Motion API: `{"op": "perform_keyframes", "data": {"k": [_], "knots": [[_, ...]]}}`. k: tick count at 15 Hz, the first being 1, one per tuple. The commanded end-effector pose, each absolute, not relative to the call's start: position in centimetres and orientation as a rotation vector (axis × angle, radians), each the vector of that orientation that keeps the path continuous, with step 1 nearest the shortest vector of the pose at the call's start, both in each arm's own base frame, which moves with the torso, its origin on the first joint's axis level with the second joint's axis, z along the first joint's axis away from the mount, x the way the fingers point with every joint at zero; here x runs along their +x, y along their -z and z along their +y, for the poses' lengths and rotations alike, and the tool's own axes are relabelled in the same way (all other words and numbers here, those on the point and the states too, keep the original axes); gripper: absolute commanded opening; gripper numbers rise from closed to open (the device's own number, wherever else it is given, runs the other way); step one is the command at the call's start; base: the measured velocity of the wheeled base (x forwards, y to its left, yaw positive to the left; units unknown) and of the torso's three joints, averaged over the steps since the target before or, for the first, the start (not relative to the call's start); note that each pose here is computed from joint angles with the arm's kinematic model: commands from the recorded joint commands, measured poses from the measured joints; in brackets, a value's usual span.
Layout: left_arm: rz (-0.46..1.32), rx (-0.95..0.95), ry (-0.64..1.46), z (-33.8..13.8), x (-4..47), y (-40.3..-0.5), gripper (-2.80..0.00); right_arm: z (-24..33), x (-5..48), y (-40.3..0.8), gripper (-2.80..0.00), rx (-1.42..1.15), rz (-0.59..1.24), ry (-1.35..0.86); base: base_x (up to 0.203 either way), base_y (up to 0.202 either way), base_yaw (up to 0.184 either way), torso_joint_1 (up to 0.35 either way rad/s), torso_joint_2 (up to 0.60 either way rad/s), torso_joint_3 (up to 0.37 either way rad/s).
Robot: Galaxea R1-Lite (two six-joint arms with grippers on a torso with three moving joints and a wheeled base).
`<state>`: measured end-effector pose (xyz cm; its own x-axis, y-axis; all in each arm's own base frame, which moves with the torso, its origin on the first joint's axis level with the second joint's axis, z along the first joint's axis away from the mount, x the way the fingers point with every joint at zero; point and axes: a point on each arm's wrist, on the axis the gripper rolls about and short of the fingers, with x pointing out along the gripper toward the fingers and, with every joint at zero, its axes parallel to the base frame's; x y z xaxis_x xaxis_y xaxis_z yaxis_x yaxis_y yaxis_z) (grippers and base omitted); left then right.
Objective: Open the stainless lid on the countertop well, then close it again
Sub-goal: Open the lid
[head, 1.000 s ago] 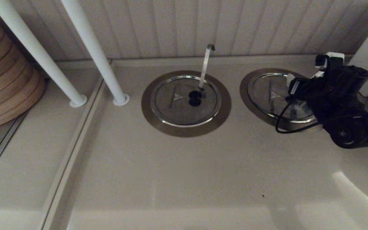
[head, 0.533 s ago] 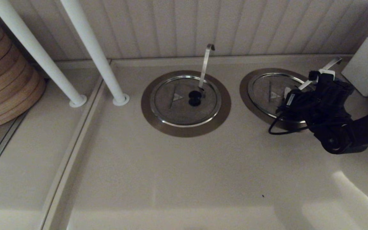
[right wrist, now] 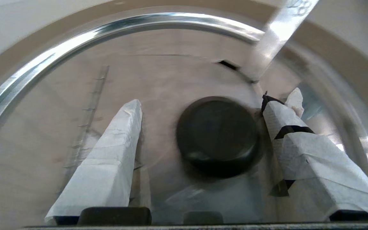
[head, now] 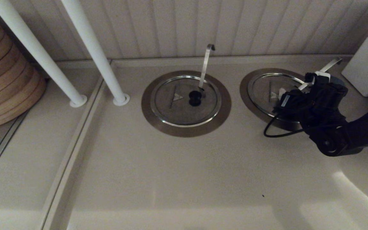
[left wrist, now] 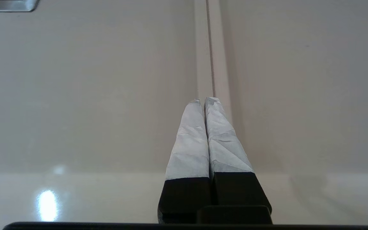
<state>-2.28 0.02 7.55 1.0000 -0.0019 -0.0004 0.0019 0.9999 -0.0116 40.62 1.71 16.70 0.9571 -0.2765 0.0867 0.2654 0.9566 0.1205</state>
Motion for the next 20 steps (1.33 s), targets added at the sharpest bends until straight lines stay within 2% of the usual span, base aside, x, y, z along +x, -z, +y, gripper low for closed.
{"op": "perform_keyframes", "data": {"k": [1,20], "knots": [[0.002,-0.011,0.002,0.0,-2.3,-7.6,-2.8,2.4,40.5,-17.0,0.0,0.115,-0.125,0.258,0.0,0.0,0.0,0.0,0.0,0.0],[0.002,-0.012,0.002,0.0,-2.3,-7.6,-2.8,3.9,39.0,-21.3,0.0,0.083,-0.239,0.229,0.0,0.0,0.0,0.0,0.0,0.0]]}}
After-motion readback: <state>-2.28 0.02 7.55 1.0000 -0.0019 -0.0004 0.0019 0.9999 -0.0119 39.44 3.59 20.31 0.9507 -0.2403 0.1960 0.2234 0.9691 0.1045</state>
